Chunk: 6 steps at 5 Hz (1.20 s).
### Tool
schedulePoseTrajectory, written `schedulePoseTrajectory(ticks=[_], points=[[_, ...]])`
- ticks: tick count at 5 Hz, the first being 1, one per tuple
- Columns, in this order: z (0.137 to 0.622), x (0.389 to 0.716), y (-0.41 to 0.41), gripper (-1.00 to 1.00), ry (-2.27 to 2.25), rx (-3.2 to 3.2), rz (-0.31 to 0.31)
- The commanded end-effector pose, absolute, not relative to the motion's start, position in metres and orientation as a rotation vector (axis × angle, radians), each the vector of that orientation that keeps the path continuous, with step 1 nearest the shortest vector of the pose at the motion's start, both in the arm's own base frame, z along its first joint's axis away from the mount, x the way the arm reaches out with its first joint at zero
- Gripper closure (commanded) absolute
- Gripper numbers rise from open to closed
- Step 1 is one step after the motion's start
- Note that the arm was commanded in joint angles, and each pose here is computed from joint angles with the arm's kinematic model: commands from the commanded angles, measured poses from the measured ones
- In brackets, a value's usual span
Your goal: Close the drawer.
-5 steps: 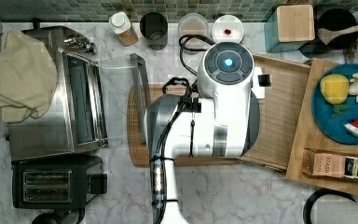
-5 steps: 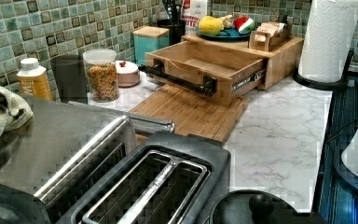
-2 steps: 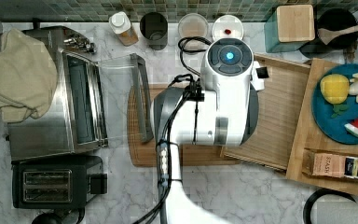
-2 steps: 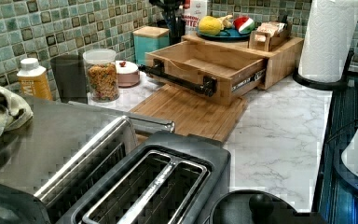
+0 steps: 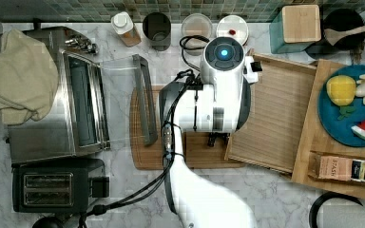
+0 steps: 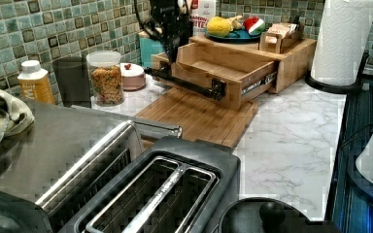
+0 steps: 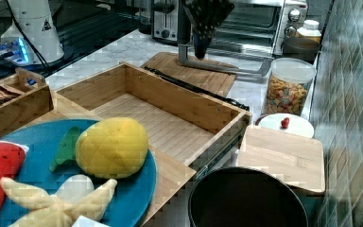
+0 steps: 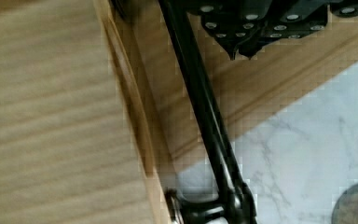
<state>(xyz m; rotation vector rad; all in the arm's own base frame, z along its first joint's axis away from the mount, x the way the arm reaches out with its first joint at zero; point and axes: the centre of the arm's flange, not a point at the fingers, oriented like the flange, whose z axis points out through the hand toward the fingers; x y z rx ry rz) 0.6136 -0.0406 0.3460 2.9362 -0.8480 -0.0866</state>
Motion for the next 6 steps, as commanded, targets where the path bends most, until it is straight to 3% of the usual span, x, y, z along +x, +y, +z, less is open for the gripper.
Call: schedulePoseTrajectory(ticks=[1, 2, 4, 6], points=[[0.335, 0.622, -0.036, 1.00, -0.704, 2.995, 0.037], [0.315, 0.622, -0.038, 1.00, -0.628, 2.985, 0.086], [0.295, 0.617, -0.041, 1.00, -0.651, 3.025, 0.110], [0.284, 0.612, -0.045, 1.00, -0.663, 3.029, 0.051]])
